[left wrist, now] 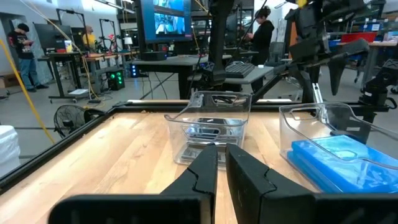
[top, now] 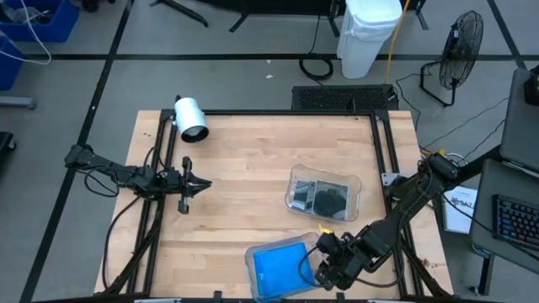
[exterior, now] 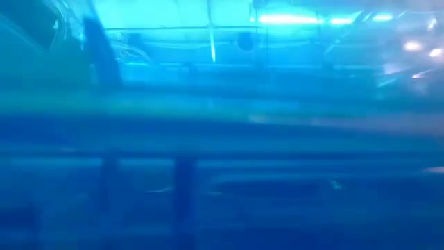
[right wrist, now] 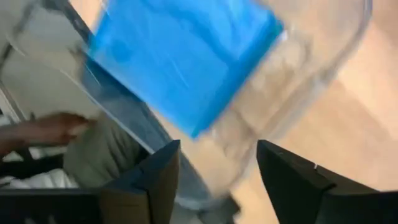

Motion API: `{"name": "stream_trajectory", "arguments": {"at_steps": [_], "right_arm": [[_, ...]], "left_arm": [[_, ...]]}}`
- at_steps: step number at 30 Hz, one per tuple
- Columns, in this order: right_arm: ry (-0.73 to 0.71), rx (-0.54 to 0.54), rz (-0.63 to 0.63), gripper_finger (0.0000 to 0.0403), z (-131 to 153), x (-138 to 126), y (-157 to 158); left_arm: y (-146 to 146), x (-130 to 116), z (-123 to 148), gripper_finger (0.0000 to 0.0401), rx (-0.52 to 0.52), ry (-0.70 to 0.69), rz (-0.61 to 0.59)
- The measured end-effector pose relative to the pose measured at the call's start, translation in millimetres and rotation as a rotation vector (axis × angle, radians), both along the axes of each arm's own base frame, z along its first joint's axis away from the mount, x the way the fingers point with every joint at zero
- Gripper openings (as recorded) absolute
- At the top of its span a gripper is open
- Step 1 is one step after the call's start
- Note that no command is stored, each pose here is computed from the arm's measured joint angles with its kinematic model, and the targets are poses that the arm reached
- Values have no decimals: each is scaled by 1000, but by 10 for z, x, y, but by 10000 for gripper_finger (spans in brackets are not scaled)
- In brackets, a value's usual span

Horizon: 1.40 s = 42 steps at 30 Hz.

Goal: Pick & place jewel cases by type
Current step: Adjust the transparent bins

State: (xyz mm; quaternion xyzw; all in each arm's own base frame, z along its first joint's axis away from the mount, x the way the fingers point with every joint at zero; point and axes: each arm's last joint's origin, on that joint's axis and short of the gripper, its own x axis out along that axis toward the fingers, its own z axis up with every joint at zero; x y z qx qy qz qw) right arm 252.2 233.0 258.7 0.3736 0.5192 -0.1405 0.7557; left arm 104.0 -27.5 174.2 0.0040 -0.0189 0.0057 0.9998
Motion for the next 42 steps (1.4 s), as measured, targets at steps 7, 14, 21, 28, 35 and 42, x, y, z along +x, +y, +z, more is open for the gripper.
{"name": "stream_trajectory", "arguments": {"at_steps": [7,14,21,28,35,42], "right_arm": [[105,97,12,142,18,-103,54],[229,131,21,29,-334,-337,158],[37,348,-39,15,-768,-347,237],[-217,351,-67,3,-974,-290,114],[-289,179,-52,1,-1118,-134,-203],[-525,65,20,6,-1088,171,-555]], "left_arm": [[0,0,0,37,0,0,0],[0,0,0,37,0,0,0],[0,0,0,37,0,0,0],[0,0,0,37,0,0,0],[0,0,0,37,0,0,0],[0,0,0,37,0,0,0]]}}
